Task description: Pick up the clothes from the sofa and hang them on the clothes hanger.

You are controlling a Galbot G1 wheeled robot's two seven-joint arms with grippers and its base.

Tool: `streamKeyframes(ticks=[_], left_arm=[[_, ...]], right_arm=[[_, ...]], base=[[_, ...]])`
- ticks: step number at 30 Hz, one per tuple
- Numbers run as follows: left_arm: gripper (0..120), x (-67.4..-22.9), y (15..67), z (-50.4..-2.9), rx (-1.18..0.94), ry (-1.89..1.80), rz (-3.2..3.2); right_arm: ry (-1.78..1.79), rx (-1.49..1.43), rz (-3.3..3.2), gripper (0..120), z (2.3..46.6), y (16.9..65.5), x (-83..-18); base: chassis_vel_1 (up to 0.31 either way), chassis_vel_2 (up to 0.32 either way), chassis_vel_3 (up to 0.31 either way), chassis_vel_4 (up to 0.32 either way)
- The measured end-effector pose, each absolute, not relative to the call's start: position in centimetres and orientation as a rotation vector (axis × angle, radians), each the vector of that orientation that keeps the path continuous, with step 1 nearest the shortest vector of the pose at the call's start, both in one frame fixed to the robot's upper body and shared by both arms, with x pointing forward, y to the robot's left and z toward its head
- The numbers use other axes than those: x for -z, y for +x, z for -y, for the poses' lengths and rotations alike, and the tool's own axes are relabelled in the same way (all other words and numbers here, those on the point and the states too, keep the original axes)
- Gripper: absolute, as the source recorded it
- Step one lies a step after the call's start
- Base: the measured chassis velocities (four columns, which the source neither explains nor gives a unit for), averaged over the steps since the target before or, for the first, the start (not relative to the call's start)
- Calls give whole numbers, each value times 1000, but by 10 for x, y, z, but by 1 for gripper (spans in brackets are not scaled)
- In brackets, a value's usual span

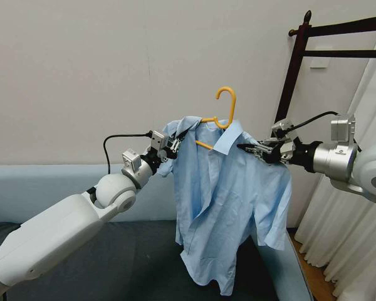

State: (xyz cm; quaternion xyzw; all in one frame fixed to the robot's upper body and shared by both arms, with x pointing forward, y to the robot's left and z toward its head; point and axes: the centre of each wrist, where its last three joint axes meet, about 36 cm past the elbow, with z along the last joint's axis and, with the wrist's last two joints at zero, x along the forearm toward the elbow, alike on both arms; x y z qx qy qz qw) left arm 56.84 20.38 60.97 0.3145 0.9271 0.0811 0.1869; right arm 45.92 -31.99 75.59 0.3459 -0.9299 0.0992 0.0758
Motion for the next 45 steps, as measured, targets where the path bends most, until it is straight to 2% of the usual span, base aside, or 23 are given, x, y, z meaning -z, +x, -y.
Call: streamKeyframes(ticks=[5, 9, 12, 13, 16, 19, 24, 31, 38, 45], left_arm=[[0, -614, 568, -207, -236, 875, -2594], [0, -634, 572, -215, -335, 837, -2527], [0, -658, 569, -223, -557, 792, -2360], [0, -658, 569, -223, -557, 792, -2360], [0, -664, 548, -230, -752, 784, -2212], [0, -654, 526, -233, -789, 794, -2231], [0, -626, 505, -240, -749, 726, -2384], [0, -587, 479, -232, -583, 688, -2603], [2, -586, 479, -222, -521, 674, -2619], [5, -603, 474, -183, -365, 713, -2670]], right_arm=[[1025, -309, 2788, 7, 322, 459, -755], [998, -329, 2790, 7, 322, 461, -751], [961, -333, 2801, 7, 323, 466, -749], [961, -333, 2801, 7, 323, 466, -749], [928, -305, 2804, 7, 323, 470, -751], [921, -282, 2805, 7, 323, 469, -752], [940, -268, 2806, 7, 320, 463, -756], [967, -247, 2808, 7, 315, 456, -762], [974, -201, 2812, 7, 303, 451, -769], [955, -159, 2817, 7, 276, 457, -788]], base=[[0, 0, 0, 0], [0, 0, 0, 0], [0, 0, 0, 0], [0, 0, 0, 0], [0, 0, 0, 0], [0, 0, 0, 0], [0, 0, 0, 0], [0, 0, 0, 0], [0, 0, 0, 0], [0, 0, 0, 0]])
